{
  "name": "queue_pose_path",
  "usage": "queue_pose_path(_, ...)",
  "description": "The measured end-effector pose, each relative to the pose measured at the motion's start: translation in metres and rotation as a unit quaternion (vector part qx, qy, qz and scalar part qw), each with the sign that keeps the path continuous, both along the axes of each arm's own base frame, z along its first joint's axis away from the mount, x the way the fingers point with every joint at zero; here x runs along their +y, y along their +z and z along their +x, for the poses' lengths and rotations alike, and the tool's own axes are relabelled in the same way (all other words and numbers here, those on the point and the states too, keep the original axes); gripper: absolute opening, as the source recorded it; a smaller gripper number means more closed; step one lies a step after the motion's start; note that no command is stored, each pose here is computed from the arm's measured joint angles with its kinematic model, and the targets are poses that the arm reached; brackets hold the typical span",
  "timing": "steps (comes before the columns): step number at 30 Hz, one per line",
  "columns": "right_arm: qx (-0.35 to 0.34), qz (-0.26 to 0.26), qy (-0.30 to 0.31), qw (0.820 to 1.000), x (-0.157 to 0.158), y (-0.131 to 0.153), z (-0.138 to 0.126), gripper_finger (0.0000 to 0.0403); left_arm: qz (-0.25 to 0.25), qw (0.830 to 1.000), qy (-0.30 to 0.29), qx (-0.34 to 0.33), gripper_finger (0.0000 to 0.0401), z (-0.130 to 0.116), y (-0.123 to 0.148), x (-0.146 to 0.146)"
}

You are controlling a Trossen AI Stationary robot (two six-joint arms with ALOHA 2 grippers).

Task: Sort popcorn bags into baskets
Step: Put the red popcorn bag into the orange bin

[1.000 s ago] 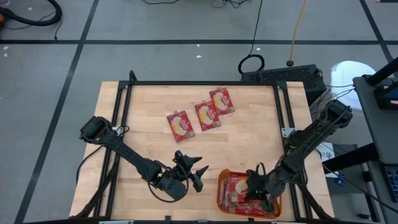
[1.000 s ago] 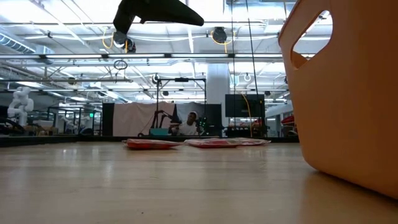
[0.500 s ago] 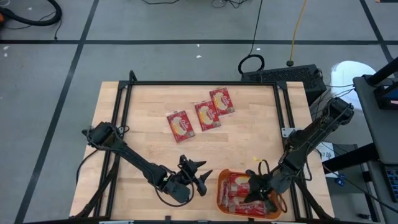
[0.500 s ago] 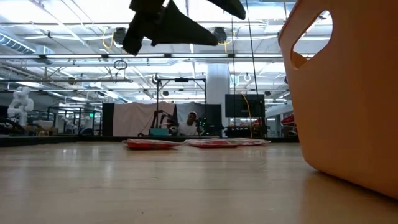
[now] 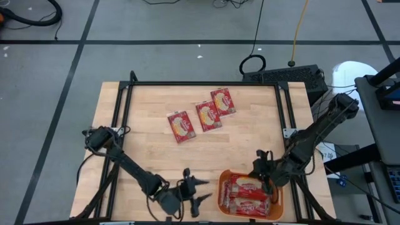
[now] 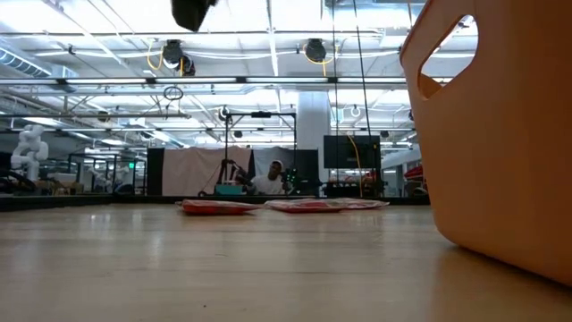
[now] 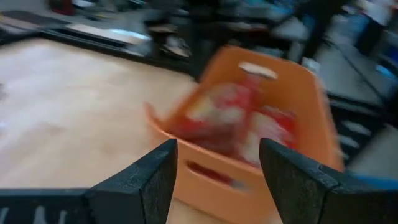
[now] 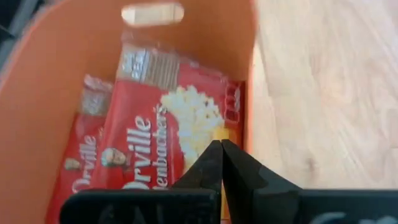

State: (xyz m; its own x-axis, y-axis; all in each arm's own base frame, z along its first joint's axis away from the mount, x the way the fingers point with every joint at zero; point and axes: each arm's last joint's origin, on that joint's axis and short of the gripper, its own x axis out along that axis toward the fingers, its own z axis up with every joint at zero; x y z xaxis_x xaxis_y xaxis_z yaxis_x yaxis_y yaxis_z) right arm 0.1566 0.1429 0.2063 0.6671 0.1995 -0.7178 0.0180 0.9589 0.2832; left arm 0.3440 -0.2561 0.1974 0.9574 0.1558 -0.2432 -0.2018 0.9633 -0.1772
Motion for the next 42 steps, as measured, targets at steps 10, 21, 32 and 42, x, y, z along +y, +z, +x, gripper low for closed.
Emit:
queue_pose_path(10,0.008,-0.011,0.046,0.999,0.015,-0.017,0.013,0.0,0.002,0.995,-0.103,0.001,0.0182,0.014,-0.011,-0.033)
queue_pose_path(21,0.008,0.004,0.072,0.997,0.022,-0.02,0.016,0.0,0.05,0.992,-0.116,0.029,0.0076,0.046,-0.027,-0.052)
queue_pose_path(32,-0.008,0.03,0.074,0.997,0.028,-0.017,0.016,0.0,0.029,0.994,-0.101,0.035,0.002,0.052,-0.027,-0.043)
queue_pose_path(42,-0.02,0.049,0.104,0.993,0.047,-0.027,0.018,0.0,0.024,0.995,-0.091,0.017,0.0019,0.059,-0.026,-0.037)
